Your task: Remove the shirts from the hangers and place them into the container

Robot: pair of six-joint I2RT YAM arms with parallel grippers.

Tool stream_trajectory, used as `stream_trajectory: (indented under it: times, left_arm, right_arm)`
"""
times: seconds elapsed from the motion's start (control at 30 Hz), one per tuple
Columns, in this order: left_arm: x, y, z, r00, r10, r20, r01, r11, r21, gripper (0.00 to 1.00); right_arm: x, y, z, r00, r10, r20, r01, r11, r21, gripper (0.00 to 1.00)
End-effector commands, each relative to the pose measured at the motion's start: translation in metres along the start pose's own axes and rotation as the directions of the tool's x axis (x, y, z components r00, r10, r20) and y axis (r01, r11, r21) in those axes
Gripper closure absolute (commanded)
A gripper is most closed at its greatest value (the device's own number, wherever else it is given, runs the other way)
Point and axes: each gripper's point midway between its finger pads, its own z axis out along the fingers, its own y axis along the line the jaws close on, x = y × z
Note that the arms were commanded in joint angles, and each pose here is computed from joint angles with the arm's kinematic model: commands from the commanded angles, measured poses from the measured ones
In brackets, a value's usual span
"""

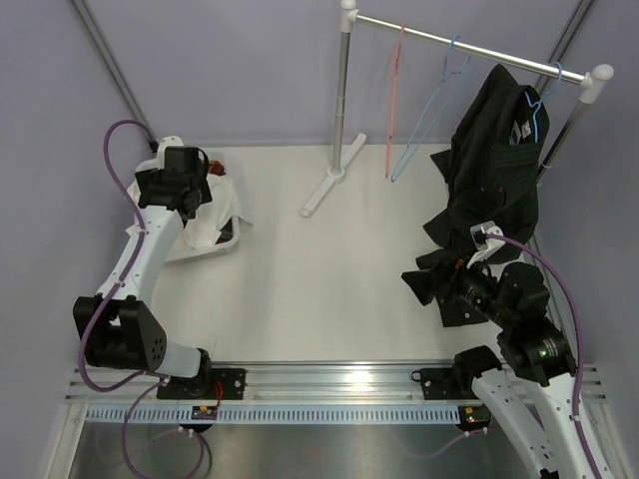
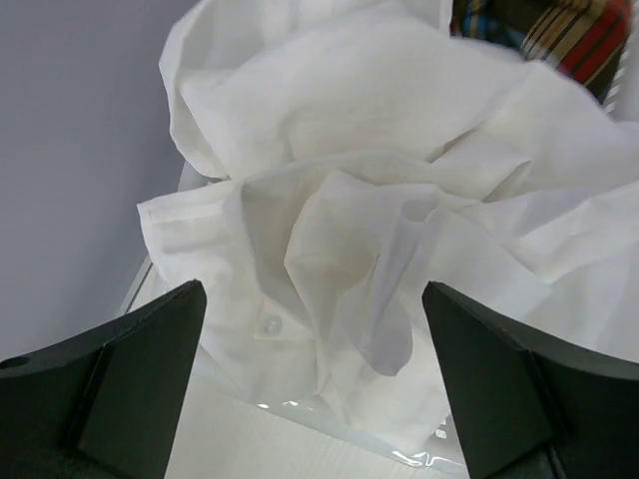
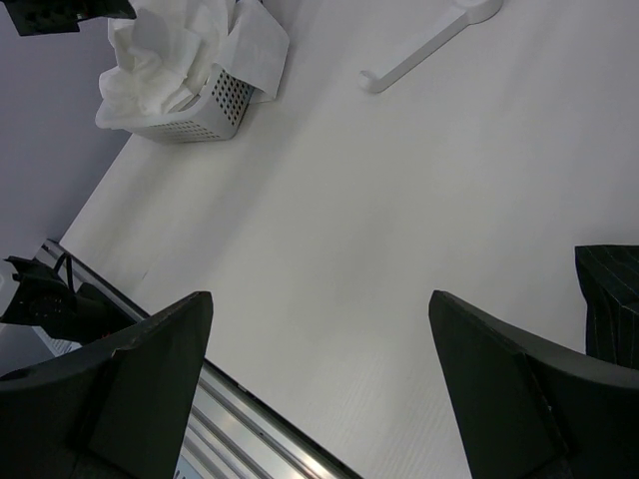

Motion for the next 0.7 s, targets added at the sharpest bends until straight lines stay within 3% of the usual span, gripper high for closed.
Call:
stream_trajectory:
  times: [0.0, 0.1, 0.23, 0.3, 0.37, 0.47, 0.67]
  left_arm:
    - [-0.014, 0.006, -0.025, 0.999, 0.007, 0.047, -0.007, 1.000, -0.008, 0.02]
    - [-0.018, -0.010, -0.049, 0.993, 0.052, 0.106, -0.054, 0.998, 0.016, 0.01]
    - [-0.002, -0.085, -0.093, 0.975, 0.143, 0.173, -0.172, 0.971, 0.167, 0.01]
    - [0.009, -0.107, -0.090, 0.950, 0.252, 0.183, -0.276, 0.954, 0.121, 0.01]
    - [0.010, -0.123, -0.092, 0.882, 0.421, 0.212, -0.438, 0.898, 0.041, 0.01]
    - [0.012, -0.128, -0.073, 0.752, 0.640, 0.159, -0.621, 0.768, -0.153, 0.01]
    - [0.037, -0.144, -0.042, 0.536, 0.844, 0.034, -0.824, 0.531, -0.198, 0.01]
  right_arm:
    - [-0.008, 0.007, 0.000, 0.999, -0.013, 0.035, 0.014, 0.999, -0.037, 0.01]
    - [-0.008, 0.007, 0.001, 0.999, -0.012, 0.034, 0.013, 0.999, -0.035, 0.01]
    - [-0.008, 0.006, 0.003, 0.999, -0.010, 0.030, 0.011, 0.999, -0.037, 0.01]
    - [-0.008, 0.006, 0.003, 1.000, -0.008, 0.026, 0.009, 0.999, -0.035, 0.00]
    - [-0.007, 0.007, 0.002, 1.000, -0.010, 0.026, 0.011, 0.999, -0.037, 0.00]
    - [-0.007, 0.007, 0.000, 0.999, -0.011, 0.031, 0.012, 0.999, -0.035, 0.01]
    - [-0.008, 0.007, 0.000, 0.999, -0.012, 0.034, 0.013, 0.999, -0.035, 0.01]
